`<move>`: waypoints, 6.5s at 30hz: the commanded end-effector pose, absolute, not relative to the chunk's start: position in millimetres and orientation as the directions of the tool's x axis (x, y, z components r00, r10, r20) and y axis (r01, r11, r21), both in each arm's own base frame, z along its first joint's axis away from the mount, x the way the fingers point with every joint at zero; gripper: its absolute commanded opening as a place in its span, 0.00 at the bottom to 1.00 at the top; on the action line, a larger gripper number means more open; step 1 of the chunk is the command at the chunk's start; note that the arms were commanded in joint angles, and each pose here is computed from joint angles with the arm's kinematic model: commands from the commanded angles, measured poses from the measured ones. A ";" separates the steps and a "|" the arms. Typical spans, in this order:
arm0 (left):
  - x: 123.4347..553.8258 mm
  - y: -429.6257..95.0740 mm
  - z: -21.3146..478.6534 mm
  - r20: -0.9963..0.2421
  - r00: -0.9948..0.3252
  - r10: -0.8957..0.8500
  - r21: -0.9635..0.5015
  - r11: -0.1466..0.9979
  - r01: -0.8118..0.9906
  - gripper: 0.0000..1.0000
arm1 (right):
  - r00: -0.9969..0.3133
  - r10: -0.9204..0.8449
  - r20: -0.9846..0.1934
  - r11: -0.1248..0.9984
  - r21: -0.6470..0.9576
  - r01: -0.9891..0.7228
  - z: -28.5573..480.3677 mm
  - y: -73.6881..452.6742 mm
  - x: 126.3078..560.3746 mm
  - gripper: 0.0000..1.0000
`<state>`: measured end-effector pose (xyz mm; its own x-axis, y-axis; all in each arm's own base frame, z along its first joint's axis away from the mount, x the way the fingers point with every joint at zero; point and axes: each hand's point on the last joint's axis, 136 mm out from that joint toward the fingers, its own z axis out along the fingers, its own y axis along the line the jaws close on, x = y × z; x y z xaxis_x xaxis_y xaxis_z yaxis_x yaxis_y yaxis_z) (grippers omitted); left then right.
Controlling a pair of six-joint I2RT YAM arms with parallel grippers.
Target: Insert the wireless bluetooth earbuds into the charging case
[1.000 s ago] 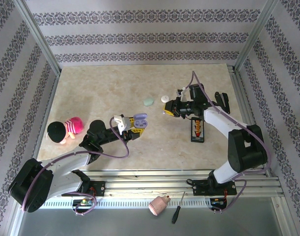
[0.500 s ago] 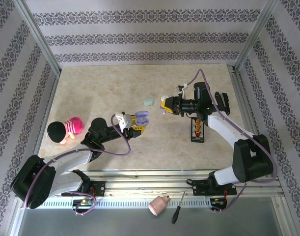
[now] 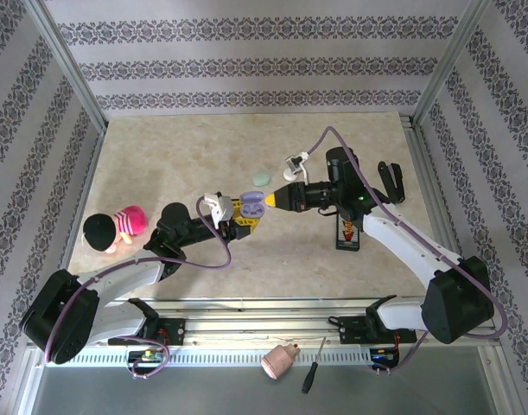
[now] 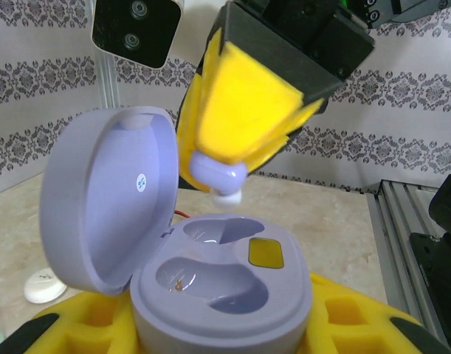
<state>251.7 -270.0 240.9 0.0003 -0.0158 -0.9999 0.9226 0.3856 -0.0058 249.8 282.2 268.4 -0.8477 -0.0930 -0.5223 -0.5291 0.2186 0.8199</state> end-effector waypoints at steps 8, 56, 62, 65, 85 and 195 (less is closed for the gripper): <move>255.1 -270.3 251.4 -0.999 0.007 -0.038 -0.008 0.377 0.926 0.32 | -0.738 -0.129 -0.662 0.186 0.715 -0.674 289.8 294.1 238.0 0.15; 256.4 -267.3 261.5 -0.997 0.026 -0.068 -0.003 0.396 0.918 0.31 | -0.764 -0.172 -0.622 0.340 0.690 -0.639 253.3 302.8 257.6 0.19; 257.2 -266.7 259.5 -0.998 0.026 -0.064 -0.002 0.403 0.915 0.32 | -0.755 -0.164 -0.635 0.347 0.680 -0.646 261.1 301.6 259.2 0.27; 258.2 -266.7 258.8 -0.998 0.027 -0.062 -0.001 0.406 0.914 0.32 | -0.747 -0.149 -0.647 0.363 0.667 -0.650 267.2 297.2 260.1 0.35; 257.6 -269.2 258.7 -0.996 0.047 -0.071 0.015 0.390 0.921 0.31 | -0.753 -0.114 -0.648 0.393 0.667 -0.633 272.4 289.6 262.7 0.41; 265.3 -242.0 243.1 -0.995 0.038 -0.096 -0.010 0.456 0.890 0.31 | -0.960 -0.038 -0.276 0.632 0.738 -0.237 42.3 228.8 399.2 0.34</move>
<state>265.3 -245.3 227.2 -0.0175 -0.0606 -0.9980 0.8880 0.4579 -0.0434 406.2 223.1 32.5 -0.9648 -0.0134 -0.2628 -0.2086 0.6476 0.7329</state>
